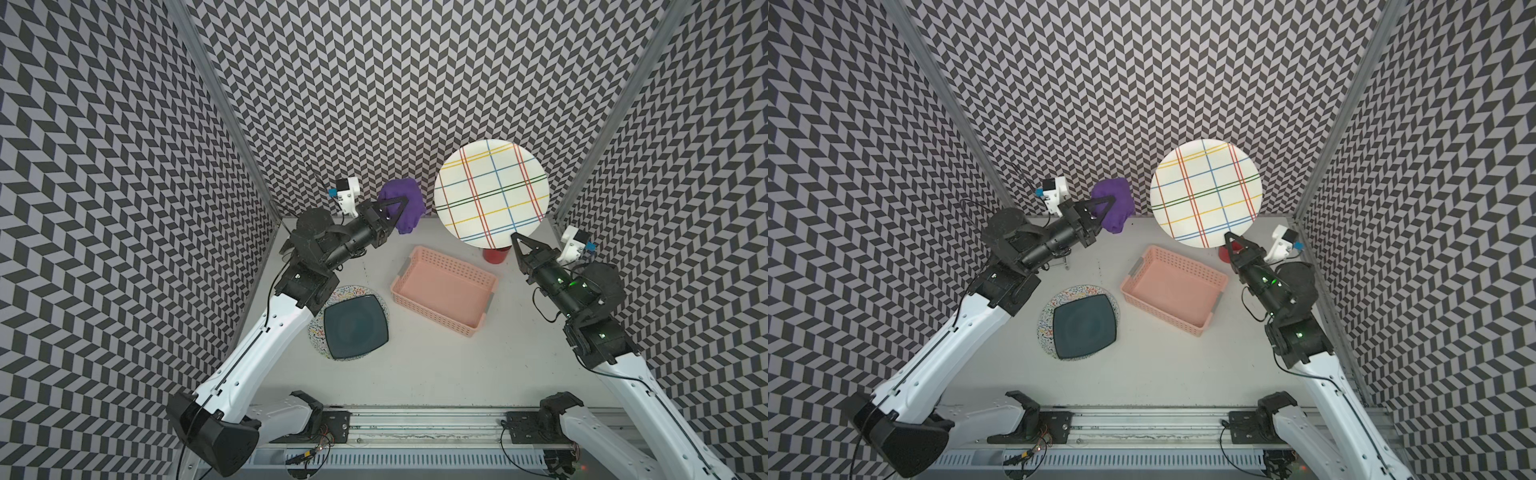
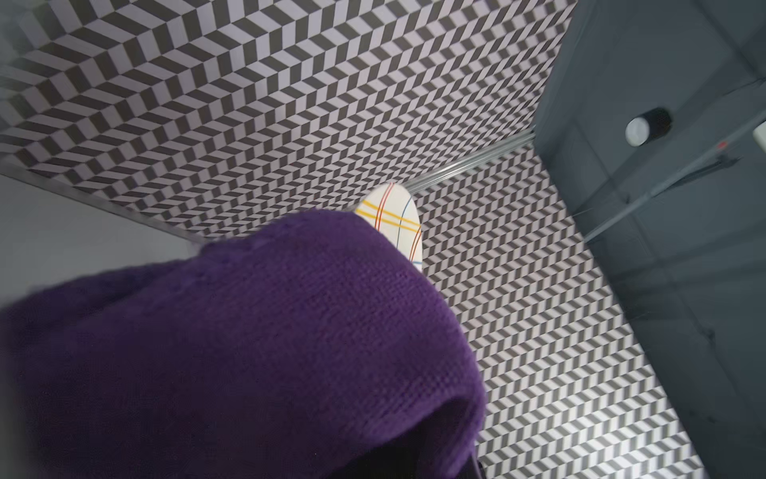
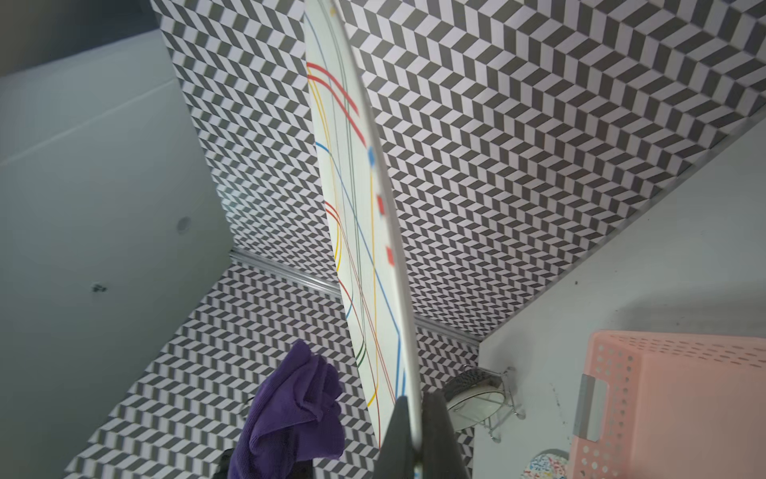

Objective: Wipe the wet plate dry
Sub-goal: Wipe the plate with towel.

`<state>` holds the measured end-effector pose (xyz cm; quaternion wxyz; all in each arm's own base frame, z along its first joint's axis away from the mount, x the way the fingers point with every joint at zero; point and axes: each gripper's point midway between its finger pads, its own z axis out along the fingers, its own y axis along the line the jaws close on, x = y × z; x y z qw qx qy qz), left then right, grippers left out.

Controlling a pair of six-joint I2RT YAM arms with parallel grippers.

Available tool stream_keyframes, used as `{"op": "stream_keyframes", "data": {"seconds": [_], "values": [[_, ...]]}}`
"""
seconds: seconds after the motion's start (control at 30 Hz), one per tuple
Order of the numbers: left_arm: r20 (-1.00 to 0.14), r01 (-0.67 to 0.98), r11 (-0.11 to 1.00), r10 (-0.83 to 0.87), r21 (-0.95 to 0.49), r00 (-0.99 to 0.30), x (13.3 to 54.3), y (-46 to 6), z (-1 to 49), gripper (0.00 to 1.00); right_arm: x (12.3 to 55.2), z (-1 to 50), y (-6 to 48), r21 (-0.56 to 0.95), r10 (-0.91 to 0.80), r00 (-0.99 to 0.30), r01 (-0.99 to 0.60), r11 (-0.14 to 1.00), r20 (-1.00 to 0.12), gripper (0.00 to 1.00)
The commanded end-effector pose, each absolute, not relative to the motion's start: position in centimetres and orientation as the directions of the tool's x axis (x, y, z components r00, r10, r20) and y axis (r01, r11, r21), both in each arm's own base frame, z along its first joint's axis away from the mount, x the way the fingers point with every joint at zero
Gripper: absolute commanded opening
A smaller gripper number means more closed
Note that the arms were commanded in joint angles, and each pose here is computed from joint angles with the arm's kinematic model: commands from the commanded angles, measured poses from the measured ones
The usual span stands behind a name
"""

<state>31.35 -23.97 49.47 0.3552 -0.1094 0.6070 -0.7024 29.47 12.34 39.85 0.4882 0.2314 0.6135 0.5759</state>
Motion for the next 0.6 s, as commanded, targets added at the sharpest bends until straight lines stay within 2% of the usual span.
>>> {"op": "stream_keyframes", "data": {"seconds": [0.0,0.13,0.33,0.57], "values": [[-0.078,0.301,-0.33,-0.548,-0.895,-0.833,30.4,-23.6,52.4,0.0,25.2,46.0,14.1,0.843,0.795,-0.491,-0.536,0.047,-0.357,0.0],[-0.028,0.261,-0.445,-0.466,-0.857,-0.884,30.8,-24.7,53.0,0.0,24.6,45.0,15.9,0.848,0.724,-0.582,-0.53,0.008,-0.371,0.0],[0.027,0.194,-0.611,-0.333,-0.768,-0.942,29.9,-25.8,55.3,0.0,23.5,45.6,17.2,0.827,0.692,-0.627,-0.557,-0.076,-0.359,0.0],[0.074,0.167,-0.709,-0.296,-0.686,-0.952,29.8,-24.7,55.3,0.0,23.4,47.0,16.1,0.814,0.749,-0.579,-0.574,-0.093,-0.323,0.0]]}}
